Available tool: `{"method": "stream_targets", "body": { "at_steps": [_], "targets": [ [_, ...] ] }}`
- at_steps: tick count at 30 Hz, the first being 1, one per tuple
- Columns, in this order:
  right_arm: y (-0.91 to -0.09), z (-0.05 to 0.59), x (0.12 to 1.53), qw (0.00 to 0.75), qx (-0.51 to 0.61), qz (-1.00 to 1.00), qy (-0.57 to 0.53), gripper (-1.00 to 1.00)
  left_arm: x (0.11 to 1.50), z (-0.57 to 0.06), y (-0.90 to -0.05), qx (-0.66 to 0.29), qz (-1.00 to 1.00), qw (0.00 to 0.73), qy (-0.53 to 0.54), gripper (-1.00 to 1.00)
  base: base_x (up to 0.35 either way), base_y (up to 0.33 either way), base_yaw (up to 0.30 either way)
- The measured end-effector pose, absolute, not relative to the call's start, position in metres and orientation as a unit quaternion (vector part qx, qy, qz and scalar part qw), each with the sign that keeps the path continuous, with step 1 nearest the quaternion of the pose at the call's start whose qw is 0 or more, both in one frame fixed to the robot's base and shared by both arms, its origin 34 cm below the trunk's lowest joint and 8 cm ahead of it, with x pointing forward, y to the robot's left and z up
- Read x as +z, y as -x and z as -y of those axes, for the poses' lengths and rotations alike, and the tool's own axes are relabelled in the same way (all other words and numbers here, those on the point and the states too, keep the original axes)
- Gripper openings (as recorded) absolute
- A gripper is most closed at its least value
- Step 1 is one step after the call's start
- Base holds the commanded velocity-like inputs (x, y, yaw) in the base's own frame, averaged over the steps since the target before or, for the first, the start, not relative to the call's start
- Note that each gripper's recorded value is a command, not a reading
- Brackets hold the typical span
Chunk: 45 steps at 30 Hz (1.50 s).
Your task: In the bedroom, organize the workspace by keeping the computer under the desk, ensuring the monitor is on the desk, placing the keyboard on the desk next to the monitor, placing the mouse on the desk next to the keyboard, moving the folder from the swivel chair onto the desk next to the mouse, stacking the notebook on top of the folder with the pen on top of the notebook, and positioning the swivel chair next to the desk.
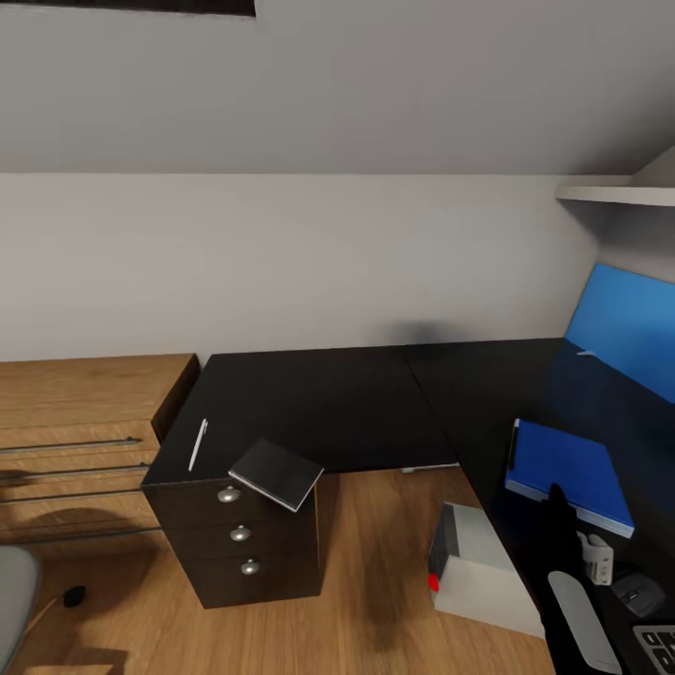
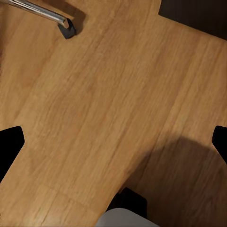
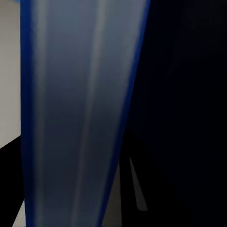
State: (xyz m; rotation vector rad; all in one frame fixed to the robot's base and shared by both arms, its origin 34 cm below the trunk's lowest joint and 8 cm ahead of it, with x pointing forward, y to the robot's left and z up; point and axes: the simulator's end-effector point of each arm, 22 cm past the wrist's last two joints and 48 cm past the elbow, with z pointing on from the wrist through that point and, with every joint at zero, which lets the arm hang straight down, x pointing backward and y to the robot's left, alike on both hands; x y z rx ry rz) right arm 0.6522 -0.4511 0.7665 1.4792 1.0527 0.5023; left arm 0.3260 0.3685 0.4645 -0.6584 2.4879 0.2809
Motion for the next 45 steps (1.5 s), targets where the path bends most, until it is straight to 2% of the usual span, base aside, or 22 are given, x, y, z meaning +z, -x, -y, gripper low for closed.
{"method": "stream_targets", "body": {
  "at_steps": [26, 27, 45],
  "targets": [
    [-0.659, 0.438, 0.774, 0.583, 0.227, -0.458, -0.631, -1.00, 0.471, -0.366, -0.326, 0.103, -0.925, 0.272, 0.243, 1.00, 0.000, 0.000, 0.000],
    [-0.659, 0.438, 0.774, 0.583, 0.227, -0.459, -0.631, 1.00, 0.471, -0.367, -0.326, 0.103, -0.925, 0.272, 0.243, 1.00, 0.000, 0.000, 0.000],
    [-0.659, 0.437, 0.774, 0.583, 0.228, -0.459, -0.630, 1.00, 0.471, -0.367, -0.326, 0.103, -0.926, 0.272, 0.242, 1.00, 0.000, 0.000, 0.000]
  ]
}}
